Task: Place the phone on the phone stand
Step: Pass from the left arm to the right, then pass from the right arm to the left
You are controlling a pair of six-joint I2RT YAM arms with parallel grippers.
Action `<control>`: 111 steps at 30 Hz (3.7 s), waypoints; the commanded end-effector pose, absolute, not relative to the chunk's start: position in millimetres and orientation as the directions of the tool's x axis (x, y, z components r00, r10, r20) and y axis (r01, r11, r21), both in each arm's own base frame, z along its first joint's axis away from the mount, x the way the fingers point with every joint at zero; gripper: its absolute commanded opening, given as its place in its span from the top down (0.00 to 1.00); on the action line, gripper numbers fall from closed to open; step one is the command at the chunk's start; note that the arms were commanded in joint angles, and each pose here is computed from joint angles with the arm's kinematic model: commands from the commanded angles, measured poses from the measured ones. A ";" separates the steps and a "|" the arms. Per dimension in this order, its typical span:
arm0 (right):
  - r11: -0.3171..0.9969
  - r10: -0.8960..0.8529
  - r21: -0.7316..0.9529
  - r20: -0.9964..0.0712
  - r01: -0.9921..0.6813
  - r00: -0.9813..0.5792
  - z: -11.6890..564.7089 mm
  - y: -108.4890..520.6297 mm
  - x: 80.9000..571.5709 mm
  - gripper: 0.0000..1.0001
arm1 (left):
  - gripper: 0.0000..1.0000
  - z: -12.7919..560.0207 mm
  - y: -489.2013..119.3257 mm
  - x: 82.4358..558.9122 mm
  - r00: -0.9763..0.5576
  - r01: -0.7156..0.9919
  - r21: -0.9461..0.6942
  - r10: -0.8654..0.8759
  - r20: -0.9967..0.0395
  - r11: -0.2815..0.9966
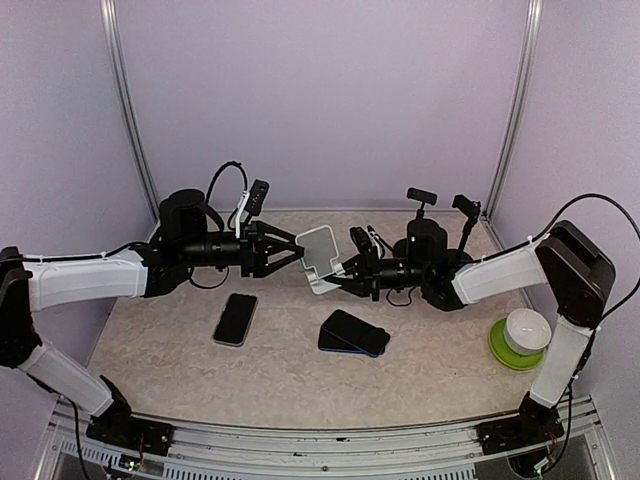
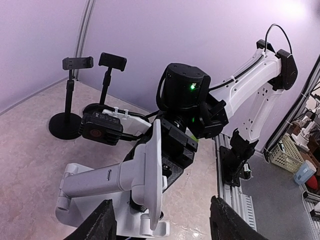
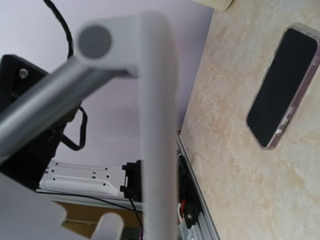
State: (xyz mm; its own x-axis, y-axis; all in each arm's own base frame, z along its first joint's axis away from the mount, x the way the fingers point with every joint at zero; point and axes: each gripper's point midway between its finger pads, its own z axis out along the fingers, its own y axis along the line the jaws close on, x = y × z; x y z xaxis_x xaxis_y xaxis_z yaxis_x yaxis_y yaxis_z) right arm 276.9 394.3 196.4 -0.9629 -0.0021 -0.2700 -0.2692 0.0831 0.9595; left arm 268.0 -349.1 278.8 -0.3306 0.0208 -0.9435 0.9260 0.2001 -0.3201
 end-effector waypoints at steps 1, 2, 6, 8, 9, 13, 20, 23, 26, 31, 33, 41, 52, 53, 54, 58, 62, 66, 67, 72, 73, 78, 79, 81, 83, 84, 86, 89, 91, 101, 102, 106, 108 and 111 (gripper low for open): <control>0.035 0.030 0.940 -0.341 -0.340 -0.940 221.6 393.0 277.7 1.00 | 0.39 269.6 -351.8 270.1 -0.343 0.920 -0.329 0.032 -0.939 0.212; 0.034 0.032 0.938 -0.345 -0.344 -0.938 222.9 393.0 277.8 1.00 | 0.40 268.4 -352.5 271.2 -0.347 0.919 -0.333 0.032 -0.937 0.213; 0.043 0.030 0.936 -0.351 -0.349 -0.936 222.9 394.2 276.7 1.00 | 0.49 268.7 -358.2 272.9 -0.360 0.918 -0.349 0.027 -0.932 0.188; 0.045 0.030 0.933 -0.358 -0.356 -0.933 223.6 394.9 276.0 1.00 | 0.49 265.9 -361.4 275.7 -0.371 0.915 -0.359 0.032 -0.928 0.186; 0.045 0.030 0.933 -0.360 -0.358 -0.933 224.0 395.3 275.5 1.00 | 0.51 264.9 -363.4 277.1 -0.375 0.913 -0.363 0.034 -0.926 0.185; 0.062 0.027 0.930 -0.365 -0.363 -0.931 221.0 395.7 275.4 1.00 | 0.66 263.2 -368.8 280.1 -0.388 0.911 -0.376 0.039 -0.921 0.170; 0.077 0.029 0.930 -0.363 -0.360 -0.931 215.7 396.0 277.3 1.00 | 0.96 275.5 -371.7 274.0 -0.379 0.919 -0.375 0.016 -0.925 0.120; 0.079 0.029 0.930 -0.362 -0.359 -0.932 214.2 396.3 277.9 1.00 | 1.00 277.6 -372.0 274.3 -0.380 0.919 -0.376 0.013 -0.925 0.119; 0.080 0.029 0.929 -0.365 -0.361 -0.931 213.8 396.5 278.2 1.00 | 1.00 280.8 -371.4 275.1 -0.376 0.920 -0.373 0.003 -0.926 0.123; 0.092 0.025 0.929 -0.362 -0.359 -0.932 208.8 395.9 277.8 1.00 | 1.00 292.0 -368.7 277.5 -0.367 0.920 -0.367 -0.025 -0.930 0.136; 0.095 0.024 0.929 -0.361 -0.358 -0.932 207.0 395.7 277.5 1.00 | 1.00 296.4 -366.8 281.7 -0.371 0.916 -0.372 -0.039 -0.928 0.151; 0.100 0.021 0.931 -0.355 -0.352 -0.934 202.9 394.7 276.2 1.00 | 1.00 307.4 -351.1 300.9 -0.397 0.890 -0.411 -0.108 -0.911 0.197; 0.096 0.017 0.936 -0.343 -0.340 -0.939 203.1 394.7 274.2 1.00 | 1.00 311.6 -338.2 317.5 -0.303 0.893 -0.320 -0.103 -0.948 0.318; 0.093 0.016 0.937 -0.339 -0.336 -0.941 203.5 395.2 273.6 1.00 | 1.00 310.3 -337.6 319.3 -0.293 0.891 -0.309 -0.097 -0.951 0.333; 0.089 0.013 0.938 -0.337 -0.335 -0.941 204.7 396.1 272.6 1.00 | 1.00 309.5 -337.3 320.9 -0.283 0.890 -0.298 -0.092 -0.955 0.345; 0.088 0.002 0.940 -0.330 -0.329 -0.944 205.6 399.8 271.6 1.00 | 1.00 310.5 -335.2 323.7 -0.250 0.890 -0.264 -0.087 -0.964 0.371; 0.092 -0.005 0.947 -0.309 -0.308 -0.951 199.5 401.5 270.4 1.00 | 1.00 317.4 -333.4 323.2 -0.230 0.892 -0.253 -0.108 -0.967 0.373; 0.091 -0.007 0.950 -0.301 -0.300 -0.954 196.7 403.5 269.8 1.00 | 1.00 324.2 -330.1 325.3 -0.220 0.889 -0.258 -0.142 -0.965 0.378; 0.092 -0.008 0.951 -0.297 -0.296 -0.955 195.4 403.7 269.7 1.00 | 1.00 325.9 -329.9 325.6 -0.216 0.889 -0.258 -0.148 -0.965 0.379; 0.098 -0.005 0.954 -0.285 -0.284 -0.959 190.9 403.7 269.7 1.00 | 1.00 328.2 -327.5 328.5 -0.208 0.881 -0.258 -0.165 -0.964 0.396; 0.102 -0.005 0.954 -0.283 -0.282 -0.959 188.9 403.4 269.4 1.00 | 1.00 329.2 -327.0 328.8 -0.209 0.880 -0.260 -0.169 -0.963 0.396; 0.109 0.000 0.955 -0.278 -0.276 -0.961 181.0 402.2 269.2 1.00 | 1.00 332.7 -323.9 332.0 -0.215 0.870 -0.278 -0.193 -0.957 0.407; 0.107 -0.005 0.953 -0.286 -0.285 -0.958 180.7 402.9 268.7 1.00 | 1.00 332.9 -323.6 333.3 -0.221 0.867 -0.285 -0.197 -0.955 0.409; 0.108 -0.011 0.945 -0.310 -0.309 -0.951 180.1 403.6 268.1 1.00 | 1.00 332.7 -322.0 336.3 -0.230 0.860 -0.297 -0.204 -0.952 0.415; 0.113 -0.015 0.936 -0.333 -0.333 -0.943 179.4 404.3 267.5 1.00 | 1.00 334.2 -320.6 338.7 -0.236 0.853 -0.307 -0.214 -0.948 0.421; 0.114 -0.016 0.932 -0.346 -0.345 -0.938 180.1 404.7 267.4 1.00 | 1.00 334.7 -319.7 339.9 -0.237 0.852 -0.310 -0.216 -0.947 0.422; 0.120 -0.016 0.925 -0.362 -0.361 -0.932 179.8 404.2 267.4 1.00 | 1.00 336.4 -318.4 341.5 -0.234 0.851 -0.308 -0.220 -0.947 0.425; 0.133 -0.016 0.919 -0.372 -0.371 -0.928 177.5 403.2 267.7 1.00 | 1.00 337.3 -315.7 345.1 -0.261 0.837 -0.344 -0.241 -0.935 0.426; 0.137 -0.017 0.917 -0.375 -0.373 -0.927 176.1 402.9 267.6 1.00 | 1.00 338.8 -313.6 347.4 -0.262 0.831 -0.348 -0.248 -0.933 0.433; 0.127 -0.026 0.923 -0.364 -0.364 -0.931 175.5 404.1 262.9 1.00 | 1.00 341.2 -308.5 352.9 -0.235 0.819 -0.331 -0.253 -0.938 0.469; 0.123 -0.028 0.923 -0.364 -0.365 -0.931 177.1 404.8 262.2 1.00 | 1.00 341.1 -308.1 353.6 -0.229 0.818 -0.325 -0.250 -0.941 0.475; 0.109 -0.033 0.930 -0.350 -0.351 -0.936 183.3 407.9 260.0 1.00 | 1.00 339.5 -310.3 355.2 -0.194 0.821 -0.280 -0.219 -0.956 0.498; 0.103 -0.035 0.934 -0.341 -0.343 -0.939 185.3 409.4 259.5 1.00 | 1.00 335.8 -312.4 356.1 -0.180 0.818 -0.257 -0.195 -0.964 0.515; 0.093 -0.041 0.936 -0.337 -0.340 -0.941 188.8 412.3 259.1 1.00 | 1.00 331.4 -313.5 356.5 -0.162 0.811 -0.233 -0.176 -0.971 0.537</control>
State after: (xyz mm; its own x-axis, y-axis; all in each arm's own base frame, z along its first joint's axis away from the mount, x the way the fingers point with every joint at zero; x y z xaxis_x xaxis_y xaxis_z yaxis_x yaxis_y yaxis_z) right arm 292.9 401.7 199.3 -0.9367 0.1040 -0.3342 -0.3214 0.1229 0.9389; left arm 300.2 -351.1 268.2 -0.4073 -0.0159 -0.9131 0.8728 0.2877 -0.3944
